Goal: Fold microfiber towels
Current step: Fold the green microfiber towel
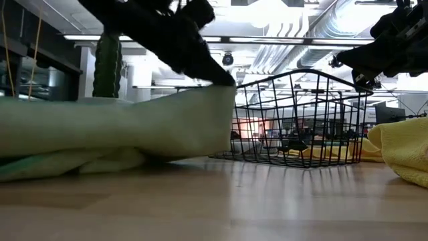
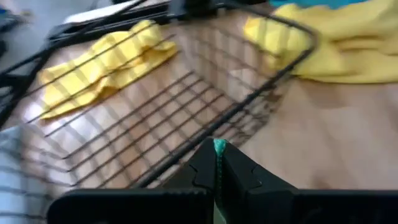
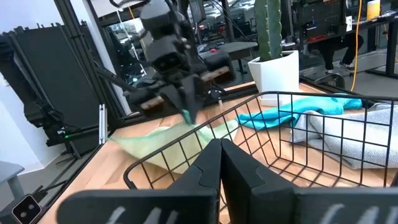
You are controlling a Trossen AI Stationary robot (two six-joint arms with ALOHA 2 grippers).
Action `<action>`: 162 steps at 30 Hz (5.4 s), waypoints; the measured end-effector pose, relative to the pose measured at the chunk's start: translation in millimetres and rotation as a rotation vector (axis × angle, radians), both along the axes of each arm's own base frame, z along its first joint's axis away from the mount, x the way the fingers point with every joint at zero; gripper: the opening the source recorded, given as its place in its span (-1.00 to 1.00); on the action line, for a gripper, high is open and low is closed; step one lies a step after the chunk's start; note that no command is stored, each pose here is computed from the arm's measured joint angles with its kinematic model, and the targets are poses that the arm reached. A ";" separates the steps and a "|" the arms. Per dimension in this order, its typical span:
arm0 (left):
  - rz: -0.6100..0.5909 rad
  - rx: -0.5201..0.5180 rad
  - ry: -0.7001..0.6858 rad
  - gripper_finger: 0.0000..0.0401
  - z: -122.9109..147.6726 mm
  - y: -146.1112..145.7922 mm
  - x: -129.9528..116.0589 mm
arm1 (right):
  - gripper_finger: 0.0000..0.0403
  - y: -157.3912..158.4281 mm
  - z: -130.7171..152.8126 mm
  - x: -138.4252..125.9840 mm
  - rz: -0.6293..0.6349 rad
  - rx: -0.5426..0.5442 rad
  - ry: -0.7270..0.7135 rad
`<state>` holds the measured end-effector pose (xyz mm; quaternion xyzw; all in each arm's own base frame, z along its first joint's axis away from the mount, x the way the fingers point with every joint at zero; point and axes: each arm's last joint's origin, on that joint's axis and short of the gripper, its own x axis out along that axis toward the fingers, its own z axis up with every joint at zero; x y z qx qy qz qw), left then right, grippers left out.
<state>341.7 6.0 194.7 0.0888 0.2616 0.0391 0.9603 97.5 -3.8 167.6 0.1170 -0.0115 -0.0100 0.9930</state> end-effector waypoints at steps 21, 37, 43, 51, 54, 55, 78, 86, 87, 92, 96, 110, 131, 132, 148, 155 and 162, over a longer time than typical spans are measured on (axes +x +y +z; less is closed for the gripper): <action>-0.246 -0.291 -0.231 -1.00 102.4 -80.7 -175.6 | -1.00 -0.1 0.3 0.0 -0.003 0.035 -0.004; -0.124 -0.324 -0.149 -1.00 92.5 -103.6 -207.3 | -1.00 33.2 35.4 24.3 0.302 -0.220 -0.395; -0.098 -0.332 -0.148 -1.00 91.3 -105.3 -209.6 | -1.00 58.9 50.5 77.4 0.355 -0.320 -0.330; -0.084 -0.325 -0.112 -1.00 86.8 -106.8 -214.0 | -1.00 94.6 69.6 193.7 0.363 -0.324 -0.194; -0.086 -0.340 -0.085 -1.00 84.6 -107.8 -216.3 | -1.00 105.4 69.7 234.1 0.339 -0.337 -0.062; -0.087 -0.344 -0.076 -1.00 83.8 -108.3 -217.3 | -1.00 108.5 68.7 245.9 0.332 -0.345 0.002; -0.087 -0.361 -0.029 -1.00 79.6 -110.7 -223.5 | -0.03 125.4 -2.9 361.8 0.087 -0.619 0.880; -0.076 -0.380 -0.029 -1.00 79.6 -110.7 -223.5 | 0.07 120.5 -21.2 372.2 0.034 -0.617 0.852; -0.076 -0.381 -0.030 -1.00 79.7 -110.7 -223.5 | 0.05 120.0 -20.8 373.0 0.019 -0.621 0.844; -0.076 -0.381 -0.030 -1.00 79.7 -110.7 -223.4 | -0.09 120.7 -18.2 374.9 -0.025 -0.634 0.814; -0.075 -0.383 -0.030 -1.00 79.7 -110.7 -223.4 | -0.26 120.3 -18.3 374.9 -0.028 -0.633 0.815; -0.101 -0.383 -0.068 -1.00 101.4 -110.2 -223.9 | -0.95 122.6 6.5 361.4 -0.082 -0.747 0.862; 0.046 -0.163 -0.072 -1.00 167.2 -74.2 -232.1 | -1.00 125.7 118.4 310.1 0.024 -0.522 0.725; 0.062 -0.164 -0.040 -1.00 161.4 -75.0 -231.4 | -1.00 126.0 110.4 313.2 0.032 -0.513 0.742; 0.279 -0.251 0.423 -1.00 41.5 -107.6 -207.1 | -1.00 152.0 7.6 340.3 0.131 -0.393 0.930; 0.342 -0.261 0.506 -1.00 25.0 -121.8 -206.3 | -0.85 151.7 4.7 340.7 0.122 -0.383 0.937; 0.382 -0.267 0.584 -1.00 14.9 -131.2 -210.0 | -0.26 148.3 1.5 335.6 0.075 -0.506 0.996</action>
